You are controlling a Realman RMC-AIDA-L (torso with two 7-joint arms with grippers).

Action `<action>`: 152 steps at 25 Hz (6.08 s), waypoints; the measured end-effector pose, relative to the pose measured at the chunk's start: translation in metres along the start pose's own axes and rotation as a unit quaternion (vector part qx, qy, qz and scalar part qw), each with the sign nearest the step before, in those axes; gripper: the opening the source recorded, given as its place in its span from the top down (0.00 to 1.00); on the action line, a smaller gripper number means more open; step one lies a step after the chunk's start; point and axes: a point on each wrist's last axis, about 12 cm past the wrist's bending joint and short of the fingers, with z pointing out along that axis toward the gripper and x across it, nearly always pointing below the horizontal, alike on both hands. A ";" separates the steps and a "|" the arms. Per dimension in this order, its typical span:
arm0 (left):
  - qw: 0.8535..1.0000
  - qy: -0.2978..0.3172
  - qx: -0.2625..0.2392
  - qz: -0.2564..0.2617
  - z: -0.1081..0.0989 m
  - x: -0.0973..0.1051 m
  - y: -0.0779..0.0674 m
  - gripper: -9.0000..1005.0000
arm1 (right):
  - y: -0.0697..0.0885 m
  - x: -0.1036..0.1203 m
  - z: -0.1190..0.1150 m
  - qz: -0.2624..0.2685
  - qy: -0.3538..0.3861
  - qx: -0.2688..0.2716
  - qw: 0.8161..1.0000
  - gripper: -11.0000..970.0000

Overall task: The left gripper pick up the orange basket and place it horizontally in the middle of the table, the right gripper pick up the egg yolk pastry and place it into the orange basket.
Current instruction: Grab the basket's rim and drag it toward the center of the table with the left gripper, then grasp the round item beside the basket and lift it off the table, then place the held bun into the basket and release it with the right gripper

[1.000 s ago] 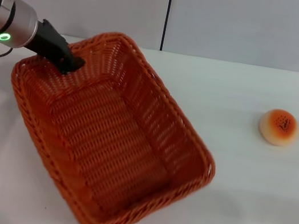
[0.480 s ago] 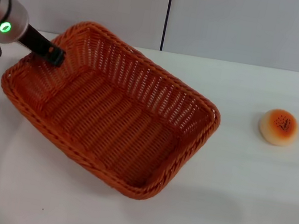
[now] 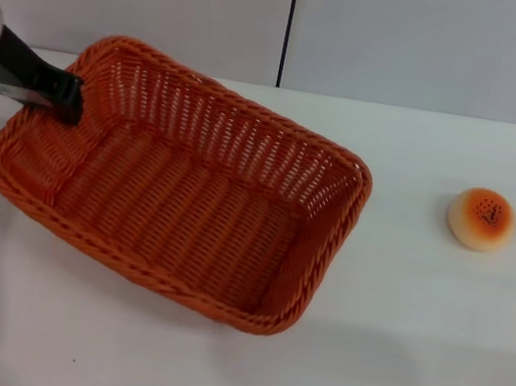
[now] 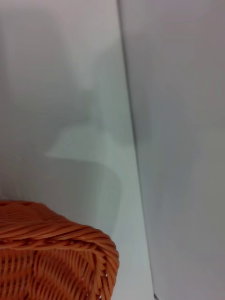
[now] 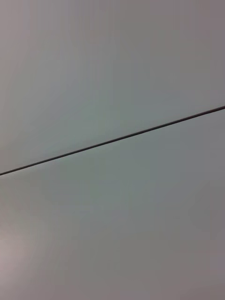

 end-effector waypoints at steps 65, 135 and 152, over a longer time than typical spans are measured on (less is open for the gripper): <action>0.982 -0.028 0.122 -0.144 -0.033 0.037 0.069 0.26 | -0.005 0.000 0.022 0.062 -0.006 0.016 0.998 0.29; 0.805 -0.565 0.148 0.100 0.023 0.142 0.098 0.23 | 0.043 0.049 0.110 0.112 0.696 -0.149 0.694 0.39; 0.806 -0.566 0.146 0.089 0.024 0.148 0.099 0.23 | 0.050 -0.022 0.128 0.159 0.570 -0.234 0.771 0.79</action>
